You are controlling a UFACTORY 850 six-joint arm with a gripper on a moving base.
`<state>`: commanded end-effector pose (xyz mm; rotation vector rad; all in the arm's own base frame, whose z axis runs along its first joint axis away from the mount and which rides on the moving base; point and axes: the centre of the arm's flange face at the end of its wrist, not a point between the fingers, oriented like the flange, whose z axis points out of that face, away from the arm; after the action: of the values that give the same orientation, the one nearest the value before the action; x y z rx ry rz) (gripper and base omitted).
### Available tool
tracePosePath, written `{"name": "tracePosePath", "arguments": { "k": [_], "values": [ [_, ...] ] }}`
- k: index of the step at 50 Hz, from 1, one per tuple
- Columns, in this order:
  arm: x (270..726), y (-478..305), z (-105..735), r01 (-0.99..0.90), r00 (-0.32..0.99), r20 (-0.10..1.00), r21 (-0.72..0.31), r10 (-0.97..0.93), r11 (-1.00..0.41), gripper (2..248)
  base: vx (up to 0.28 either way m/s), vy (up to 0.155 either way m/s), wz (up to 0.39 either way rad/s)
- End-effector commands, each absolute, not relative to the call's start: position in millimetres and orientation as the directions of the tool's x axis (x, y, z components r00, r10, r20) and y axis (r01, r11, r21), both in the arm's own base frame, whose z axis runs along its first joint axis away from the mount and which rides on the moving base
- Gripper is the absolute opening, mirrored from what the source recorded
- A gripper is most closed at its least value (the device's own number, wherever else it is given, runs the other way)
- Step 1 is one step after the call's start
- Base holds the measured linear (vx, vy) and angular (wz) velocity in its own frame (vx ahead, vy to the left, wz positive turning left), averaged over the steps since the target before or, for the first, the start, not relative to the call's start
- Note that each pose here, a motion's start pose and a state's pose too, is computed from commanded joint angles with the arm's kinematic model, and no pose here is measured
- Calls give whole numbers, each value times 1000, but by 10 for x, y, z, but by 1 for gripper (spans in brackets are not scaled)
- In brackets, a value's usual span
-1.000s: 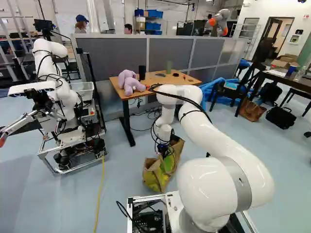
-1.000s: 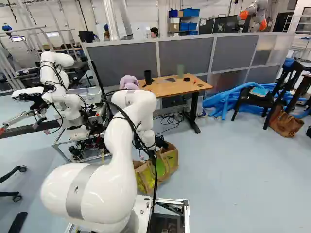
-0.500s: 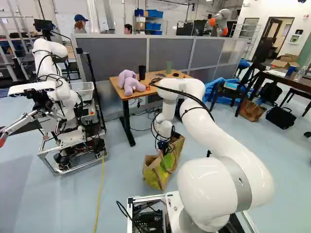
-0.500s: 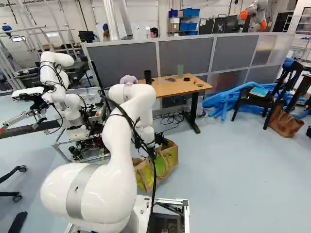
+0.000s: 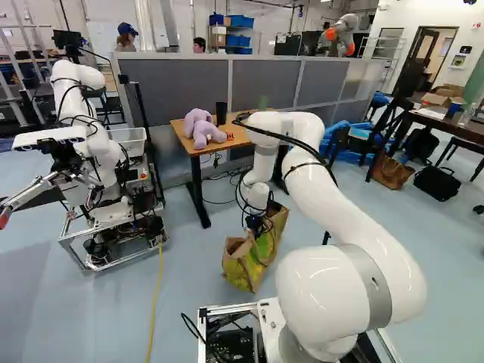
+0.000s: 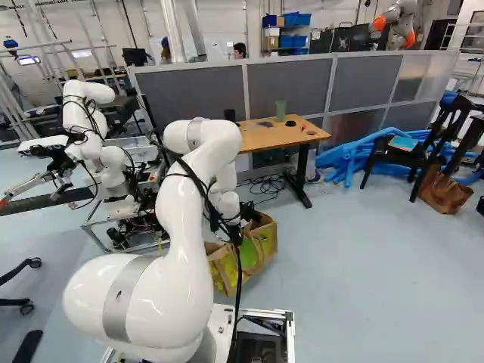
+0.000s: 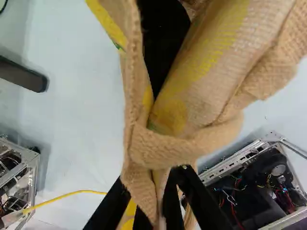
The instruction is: Pick up the bag on the ground and place it on the table
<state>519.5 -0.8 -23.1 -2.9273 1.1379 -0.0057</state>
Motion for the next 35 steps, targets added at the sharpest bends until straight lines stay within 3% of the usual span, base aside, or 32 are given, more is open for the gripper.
{"name": "tracePosePath", "arguments": {
  "k": [35],
  "values": [
    [5136,-8,304,-675,737,25,-22,-675,-737,21,0,0,0]
  ]
}}
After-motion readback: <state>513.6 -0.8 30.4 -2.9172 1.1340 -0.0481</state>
